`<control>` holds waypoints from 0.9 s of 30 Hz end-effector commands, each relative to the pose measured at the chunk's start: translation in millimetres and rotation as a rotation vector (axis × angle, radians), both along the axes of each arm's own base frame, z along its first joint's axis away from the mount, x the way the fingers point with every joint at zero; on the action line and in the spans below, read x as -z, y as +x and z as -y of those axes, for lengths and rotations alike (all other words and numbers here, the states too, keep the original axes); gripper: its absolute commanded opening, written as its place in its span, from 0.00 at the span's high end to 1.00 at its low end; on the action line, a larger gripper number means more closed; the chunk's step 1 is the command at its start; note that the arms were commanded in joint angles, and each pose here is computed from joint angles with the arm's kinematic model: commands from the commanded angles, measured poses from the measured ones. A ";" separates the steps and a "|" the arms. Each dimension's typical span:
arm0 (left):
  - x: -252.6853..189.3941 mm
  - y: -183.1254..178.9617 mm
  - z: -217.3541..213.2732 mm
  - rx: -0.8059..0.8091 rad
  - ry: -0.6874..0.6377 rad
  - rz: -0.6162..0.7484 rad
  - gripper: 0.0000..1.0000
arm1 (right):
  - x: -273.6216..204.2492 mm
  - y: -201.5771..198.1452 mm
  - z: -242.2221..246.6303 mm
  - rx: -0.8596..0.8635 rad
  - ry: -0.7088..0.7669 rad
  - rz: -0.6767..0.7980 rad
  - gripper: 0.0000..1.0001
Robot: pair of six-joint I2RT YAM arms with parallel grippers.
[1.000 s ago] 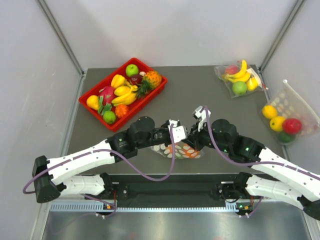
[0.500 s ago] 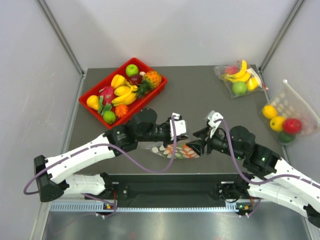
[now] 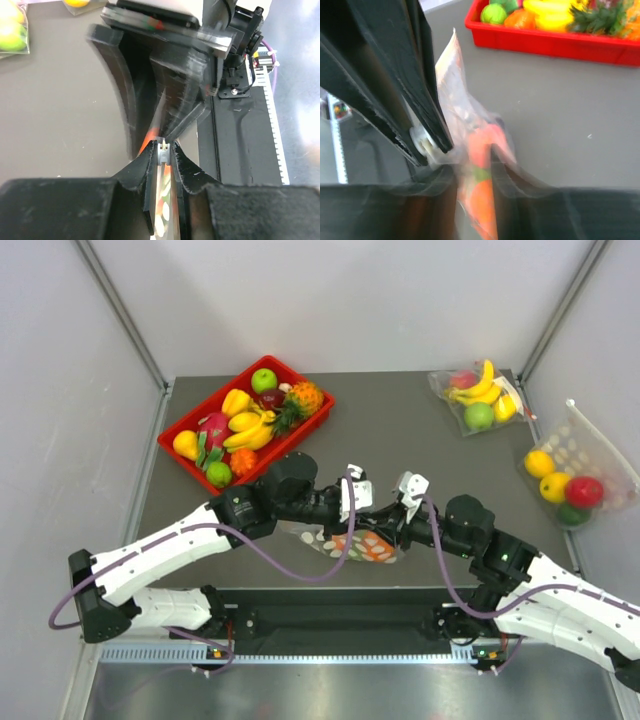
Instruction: Open the zip-top bag and remove the fake food
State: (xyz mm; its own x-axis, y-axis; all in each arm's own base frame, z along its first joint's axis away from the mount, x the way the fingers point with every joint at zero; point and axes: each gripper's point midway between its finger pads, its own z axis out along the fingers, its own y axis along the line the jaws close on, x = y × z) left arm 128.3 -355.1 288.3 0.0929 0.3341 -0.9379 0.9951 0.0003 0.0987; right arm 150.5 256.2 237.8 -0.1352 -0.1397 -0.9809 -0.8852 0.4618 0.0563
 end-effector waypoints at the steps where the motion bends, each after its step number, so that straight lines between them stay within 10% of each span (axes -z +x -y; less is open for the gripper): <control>1: -16.3 -6.3 1.3 0.038 -0.031 -0.012 1.00 | -41.9 5.1 -8.1 -0.009 0.140 0.110 0.88; 3: -13.0 -4.4 0.2 0.026 -0.020 -0.019 1.00 | -44.3 5.3 -6.1 0.001 0.156 0.116 1.00; 27: 5.2 41.2 -14.8 -0.134 -0.051 -0.018 1.00 | -57.6 -19.2 28.9 0.015 0.227 0.127 1.00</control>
State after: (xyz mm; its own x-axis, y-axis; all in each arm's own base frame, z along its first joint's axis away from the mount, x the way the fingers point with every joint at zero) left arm 150.5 -345.8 290.1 0.0469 0.2831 -0.9579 0.9948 0.0737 0.0705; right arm 134.2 234.9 269.0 -0.0486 0.0103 -0.9988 -0.8889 0.4555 0.0479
